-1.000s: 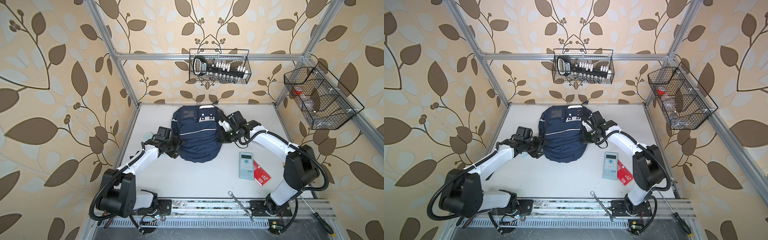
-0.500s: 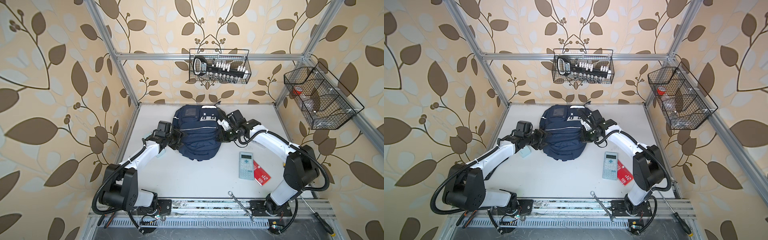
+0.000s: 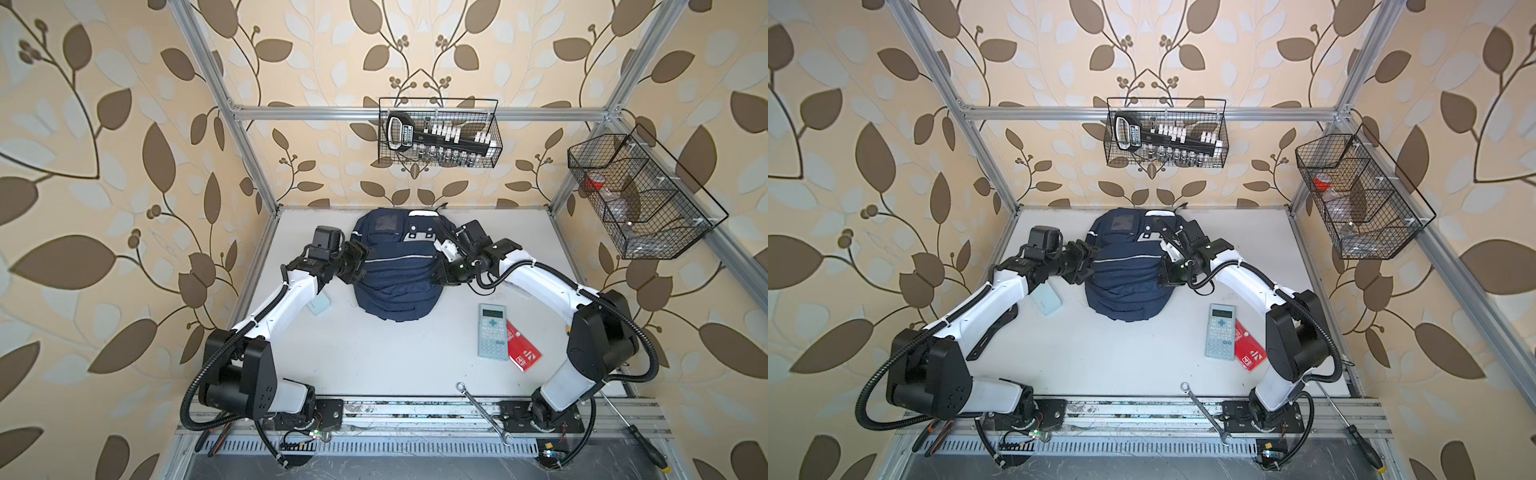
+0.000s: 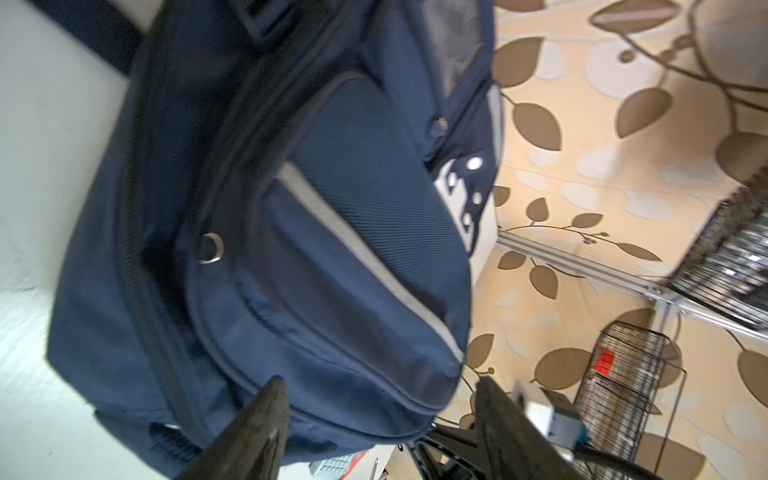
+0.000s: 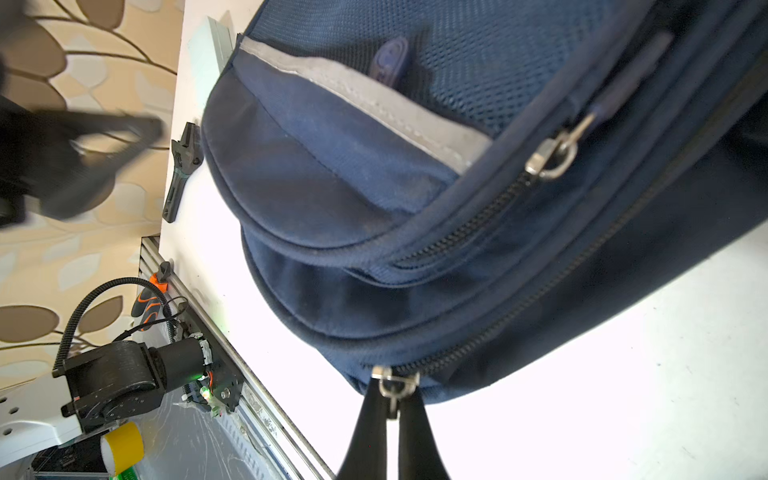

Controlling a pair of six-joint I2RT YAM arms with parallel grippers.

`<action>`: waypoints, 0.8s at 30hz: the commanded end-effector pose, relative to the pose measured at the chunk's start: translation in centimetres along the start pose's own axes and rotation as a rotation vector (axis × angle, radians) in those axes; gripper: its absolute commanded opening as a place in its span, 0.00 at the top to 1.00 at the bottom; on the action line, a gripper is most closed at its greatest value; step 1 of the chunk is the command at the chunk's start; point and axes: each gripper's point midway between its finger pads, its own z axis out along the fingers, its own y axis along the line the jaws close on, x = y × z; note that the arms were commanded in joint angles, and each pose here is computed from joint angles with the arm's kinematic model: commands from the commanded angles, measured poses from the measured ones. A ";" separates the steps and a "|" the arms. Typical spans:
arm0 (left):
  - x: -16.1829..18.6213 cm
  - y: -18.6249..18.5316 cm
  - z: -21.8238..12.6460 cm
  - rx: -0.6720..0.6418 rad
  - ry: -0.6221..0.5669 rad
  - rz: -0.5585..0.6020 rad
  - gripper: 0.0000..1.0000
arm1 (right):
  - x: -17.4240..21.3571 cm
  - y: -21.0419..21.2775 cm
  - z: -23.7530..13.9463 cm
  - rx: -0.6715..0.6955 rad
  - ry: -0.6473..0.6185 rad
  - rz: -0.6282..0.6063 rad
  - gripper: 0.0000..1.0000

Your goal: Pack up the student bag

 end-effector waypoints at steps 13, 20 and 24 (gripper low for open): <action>0.9 4.3 2.7 -0.110 0.107 -0.079 0.26 | 1.0 1.0 -1.7 0.017 0.038 -0.078 1.00; 1.7 5.2 2.9 -0.155 0.145 -0.176 0.28 | 1.0 0.8 -1.5 0.041 0.043 -0.085 1.00; 2.0 6.0 1.6 -0.203 0.131 -0.170 0.27 | 0.7 1.1 -1.5 0.034 0.042 -0.088 1.00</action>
